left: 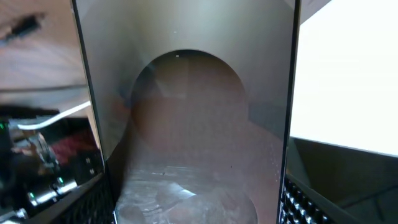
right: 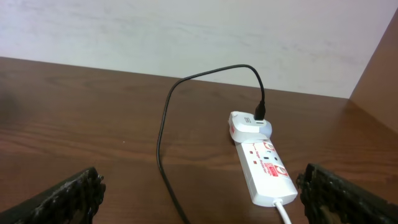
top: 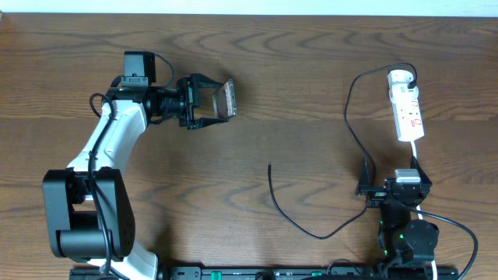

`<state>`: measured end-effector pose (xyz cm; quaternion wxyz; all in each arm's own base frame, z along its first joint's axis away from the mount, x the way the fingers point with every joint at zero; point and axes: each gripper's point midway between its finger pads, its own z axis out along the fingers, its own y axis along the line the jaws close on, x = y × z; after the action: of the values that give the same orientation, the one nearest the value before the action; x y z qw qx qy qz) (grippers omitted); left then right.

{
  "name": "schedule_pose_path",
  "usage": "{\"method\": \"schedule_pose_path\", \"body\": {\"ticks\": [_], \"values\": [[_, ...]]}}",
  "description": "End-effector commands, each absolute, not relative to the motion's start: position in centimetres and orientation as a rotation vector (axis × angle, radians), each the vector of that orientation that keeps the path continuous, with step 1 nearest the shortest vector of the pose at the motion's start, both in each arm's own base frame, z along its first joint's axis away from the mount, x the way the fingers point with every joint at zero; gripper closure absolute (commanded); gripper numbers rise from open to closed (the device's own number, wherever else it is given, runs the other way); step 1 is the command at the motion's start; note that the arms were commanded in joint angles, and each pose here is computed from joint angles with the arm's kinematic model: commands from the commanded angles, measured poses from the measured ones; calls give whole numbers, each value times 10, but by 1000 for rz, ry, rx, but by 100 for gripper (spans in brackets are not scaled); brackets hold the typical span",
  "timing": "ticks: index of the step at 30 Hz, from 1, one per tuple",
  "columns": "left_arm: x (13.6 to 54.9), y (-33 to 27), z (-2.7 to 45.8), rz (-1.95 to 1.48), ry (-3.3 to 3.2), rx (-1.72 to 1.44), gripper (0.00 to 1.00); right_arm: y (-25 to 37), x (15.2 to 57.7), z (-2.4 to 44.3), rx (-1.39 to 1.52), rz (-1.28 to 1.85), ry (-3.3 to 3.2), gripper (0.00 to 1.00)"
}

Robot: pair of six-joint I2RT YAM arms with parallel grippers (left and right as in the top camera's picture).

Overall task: Plug charger to phone and switch on socket
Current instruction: 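Lift the phone with the left gripper and rotate it upright toward center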

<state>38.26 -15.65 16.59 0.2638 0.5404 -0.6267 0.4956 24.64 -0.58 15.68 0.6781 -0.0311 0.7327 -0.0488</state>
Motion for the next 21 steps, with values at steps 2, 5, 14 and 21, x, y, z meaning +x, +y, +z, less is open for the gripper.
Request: {"method": "schedule_pose_path", "body": {"ticks": [2,5,14,21], "values": [[380,-162,198,1388,-1640,1392,92,-9,246,157,-50,-113,1646,1],[383,-160,193,1381,-1658,1428,93,-9,246,157,-49,-112,1646,1],[391,-154,182,1358,-1701,1519,93,-9,246,157,-49,-113,1646,1],[396,-148,173,1341,-1741,1584,93,-9,246,157,-49,-112,1646,1]]}}
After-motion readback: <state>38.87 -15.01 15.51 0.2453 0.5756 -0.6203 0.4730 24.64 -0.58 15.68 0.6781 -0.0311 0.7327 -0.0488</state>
